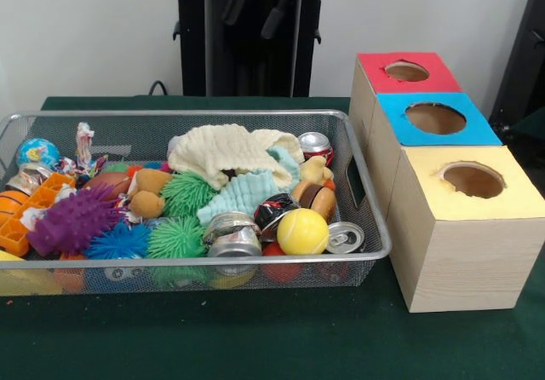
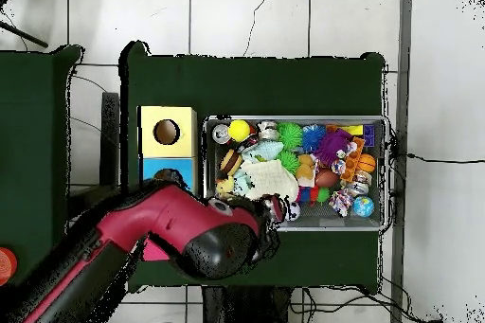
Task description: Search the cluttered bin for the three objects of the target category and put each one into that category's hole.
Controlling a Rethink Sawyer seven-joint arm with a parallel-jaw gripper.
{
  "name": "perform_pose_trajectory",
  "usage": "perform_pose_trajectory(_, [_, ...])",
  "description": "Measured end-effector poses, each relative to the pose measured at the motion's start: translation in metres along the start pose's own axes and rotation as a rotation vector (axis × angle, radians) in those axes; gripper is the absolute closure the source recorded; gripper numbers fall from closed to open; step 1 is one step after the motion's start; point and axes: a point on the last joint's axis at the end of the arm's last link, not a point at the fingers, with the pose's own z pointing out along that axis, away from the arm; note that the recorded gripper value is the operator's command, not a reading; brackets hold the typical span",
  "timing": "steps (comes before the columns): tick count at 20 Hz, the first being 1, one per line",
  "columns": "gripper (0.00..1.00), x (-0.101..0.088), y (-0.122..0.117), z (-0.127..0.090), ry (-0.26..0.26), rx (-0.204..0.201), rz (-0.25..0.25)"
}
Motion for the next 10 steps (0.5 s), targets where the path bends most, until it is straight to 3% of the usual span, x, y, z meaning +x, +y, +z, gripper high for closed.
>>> perform_pose_trajectory(5, [0.0,0.025,-0.003,0.03,-0.049,0.026,-0.039])
perform_pose_trajectory(10, [0.0,0.042,0.01,0.056,-0.078,0.022,-0.027])
